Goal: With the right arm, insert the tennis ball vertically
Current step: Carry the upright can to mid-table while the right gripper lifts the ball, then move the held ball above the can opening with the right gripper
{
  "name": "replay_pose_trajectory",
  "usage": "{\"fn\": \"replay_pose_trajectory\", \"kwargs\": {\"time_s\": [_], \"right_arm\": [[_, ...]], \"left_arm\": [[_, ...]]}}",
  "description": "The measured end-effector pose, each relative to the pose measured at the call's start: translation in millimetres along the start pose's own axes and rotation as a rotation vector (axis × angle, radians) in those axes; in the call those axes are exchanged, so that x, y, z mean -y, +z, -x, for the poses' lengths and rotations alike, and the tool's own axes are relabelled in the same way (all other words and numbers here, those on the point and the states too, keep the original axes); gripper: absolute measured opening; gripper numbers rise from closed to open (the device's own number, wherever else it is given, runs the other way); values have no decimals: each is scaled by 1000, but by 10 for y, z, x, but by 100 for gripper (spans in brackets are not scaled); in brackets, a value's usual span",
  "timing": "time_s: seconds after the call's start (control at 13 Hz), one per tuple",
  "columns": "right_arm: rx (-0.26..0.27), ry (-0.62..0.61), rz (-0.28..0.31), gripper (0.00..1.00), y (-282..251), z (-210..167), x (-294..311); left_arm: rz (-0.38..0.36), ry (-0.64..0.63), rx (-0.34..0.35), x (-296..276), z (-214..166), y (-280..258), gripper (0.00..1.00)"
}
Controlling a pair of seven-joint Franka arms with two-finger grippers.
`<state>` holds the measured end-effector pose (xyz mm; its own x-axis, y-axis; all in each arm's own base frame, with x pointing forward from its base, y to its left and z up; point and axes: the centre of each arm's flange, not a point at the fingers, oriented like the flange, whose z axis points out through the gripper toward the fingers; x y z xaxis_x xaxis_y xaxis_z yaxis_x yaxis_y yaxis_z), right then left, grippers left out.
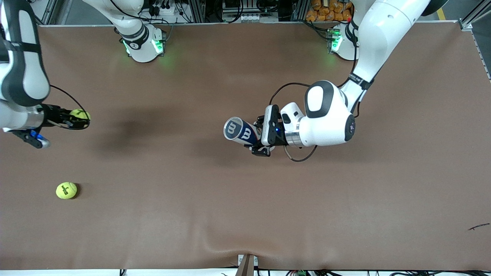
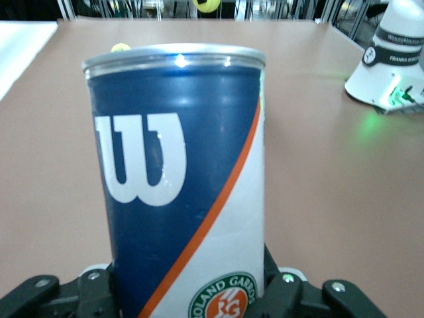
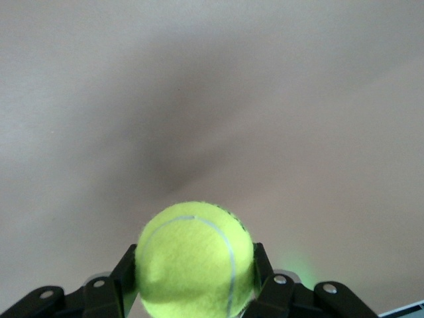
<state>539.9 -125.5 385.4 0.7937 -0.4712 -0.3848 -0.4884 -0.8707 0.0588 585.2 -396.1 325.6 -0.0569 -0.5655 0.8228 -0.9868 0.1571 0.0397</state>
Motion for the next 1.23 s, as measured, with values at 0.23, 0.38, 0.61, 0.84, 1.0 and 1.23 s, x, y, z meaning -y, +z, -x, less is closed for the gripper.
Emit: {"fn": "replay_pose_trajectory", "kwargs": {"time_s": [0.23,0.38,0.61,0.84,1.0,1.23], "right_arm": [[-14,-19,-3,70,-431,81,81],[-25,-50,2,69,-638,178,244],[-49,-38,22,69,-840,397,683],[-43,-42,-19,68,-951,708,1237],[-25,-25,-80,68,-1039,881,1484],[-30,2,-71,68,-1008,1210,1960]], "left_arm": [[-43,23,-175,17,324,241,72],[-104,35,-320,-52,543,551,72],[-162,6,-445,-290,680,1122,72],[-179,-40,-513,-685,638,1760,72],[-188,-58,-510,-872,654,2039,72],[-223,-76,-478,-946,756,2218,71]]}}
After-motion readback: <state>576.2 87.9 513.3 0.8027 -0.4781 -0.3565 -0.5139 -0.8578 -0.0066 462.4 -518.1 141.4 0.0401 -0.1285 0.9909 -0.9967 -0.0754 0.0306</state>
